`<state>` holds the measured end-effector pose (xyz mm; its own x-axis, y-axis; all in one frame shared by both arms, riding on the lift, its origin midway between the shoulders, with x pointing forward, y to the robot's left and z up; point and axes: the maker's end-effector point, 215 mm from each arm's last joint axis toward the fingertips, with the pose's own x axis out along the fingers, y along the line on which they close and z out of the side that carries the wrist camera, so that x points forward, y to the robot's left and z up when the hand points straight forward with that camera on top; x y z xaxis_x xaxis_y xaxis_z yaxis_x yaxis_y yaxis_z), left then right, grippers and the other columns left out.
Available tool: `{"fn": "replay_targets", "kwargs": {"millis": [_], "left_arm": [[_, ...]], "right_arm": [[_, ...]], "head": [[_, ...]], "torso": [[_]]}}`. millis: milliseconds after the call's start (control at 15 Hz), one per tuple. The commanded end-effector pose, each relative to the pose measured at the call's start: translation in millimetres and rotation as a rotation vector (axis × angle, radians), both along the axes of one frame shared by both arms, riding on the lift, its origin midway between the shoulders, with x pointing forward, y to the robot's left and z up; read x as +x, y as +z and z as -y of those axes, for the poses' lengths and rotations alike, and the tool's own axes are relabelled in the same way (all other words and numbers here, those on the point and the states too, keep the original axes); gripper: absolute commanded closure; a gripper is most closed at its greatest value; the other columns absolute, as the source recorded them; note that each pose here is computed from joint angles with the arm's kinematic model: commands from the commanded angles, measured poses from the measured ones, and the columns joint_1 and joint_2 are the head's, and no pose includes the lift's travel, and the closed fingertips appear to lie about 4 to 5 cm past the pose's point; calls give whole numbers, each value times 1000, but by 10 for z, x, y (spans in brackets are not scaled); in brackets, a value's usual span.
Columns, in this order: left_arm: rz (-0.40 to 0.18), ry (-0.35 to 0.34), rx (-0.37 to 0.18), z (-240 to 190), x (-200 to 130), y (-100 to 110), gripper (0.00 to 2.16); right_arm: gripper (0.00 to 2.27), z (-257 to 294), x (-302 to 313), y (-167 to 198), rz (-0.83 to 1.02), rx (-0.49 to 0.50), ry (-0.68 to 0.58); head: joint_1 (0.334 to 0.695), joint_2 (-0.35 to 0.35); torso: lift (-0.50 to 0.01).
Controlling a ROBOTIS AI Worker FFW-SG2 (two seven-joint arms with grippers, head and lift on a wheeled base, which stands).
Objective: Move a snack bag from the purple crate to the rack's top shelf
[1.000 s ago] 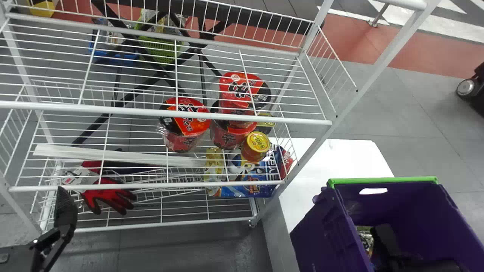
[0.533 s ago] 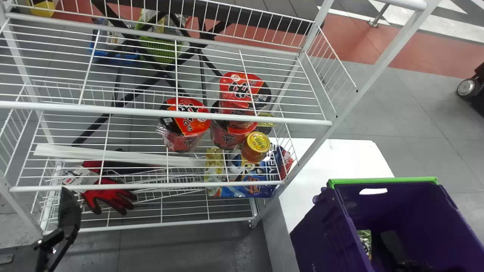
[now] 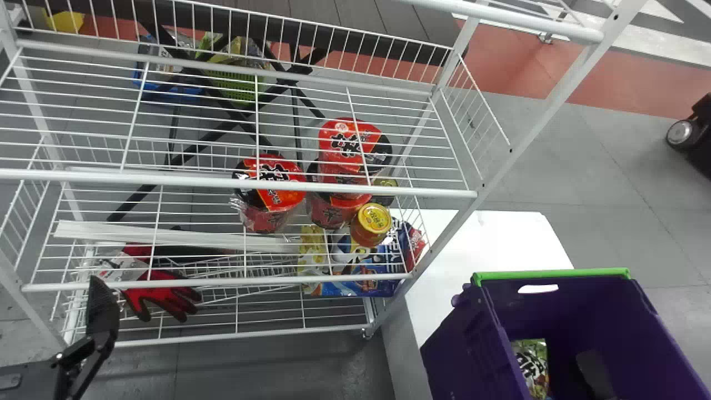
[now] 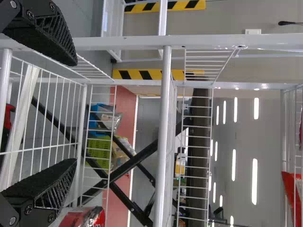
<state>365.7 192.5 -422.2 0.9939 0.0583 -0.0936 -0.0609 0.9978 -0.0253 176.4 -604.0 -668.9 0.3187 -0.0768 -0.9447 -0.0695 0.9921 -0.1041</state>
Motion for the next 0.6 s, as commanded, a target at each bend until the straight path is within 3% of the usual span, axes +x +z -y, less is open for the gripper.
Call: {"fn": "replay_targets", "kwargs": {"millis": [0,467,533], "left_arm": [[4,-2,1,9,15,13,87],[24,-3,10,20,76,106,87],[4,-7,18,31,90,51,87]], "right_arm": [[2047,8,1,53,31,3,-4],[2047,-52,57,138,91,15,-35],[2047,-61,74,140,94,17,-35]], "head": [[695,-350],[695,-350],[695,-350]], "torso": [[-403],[-375],[-371]]}}
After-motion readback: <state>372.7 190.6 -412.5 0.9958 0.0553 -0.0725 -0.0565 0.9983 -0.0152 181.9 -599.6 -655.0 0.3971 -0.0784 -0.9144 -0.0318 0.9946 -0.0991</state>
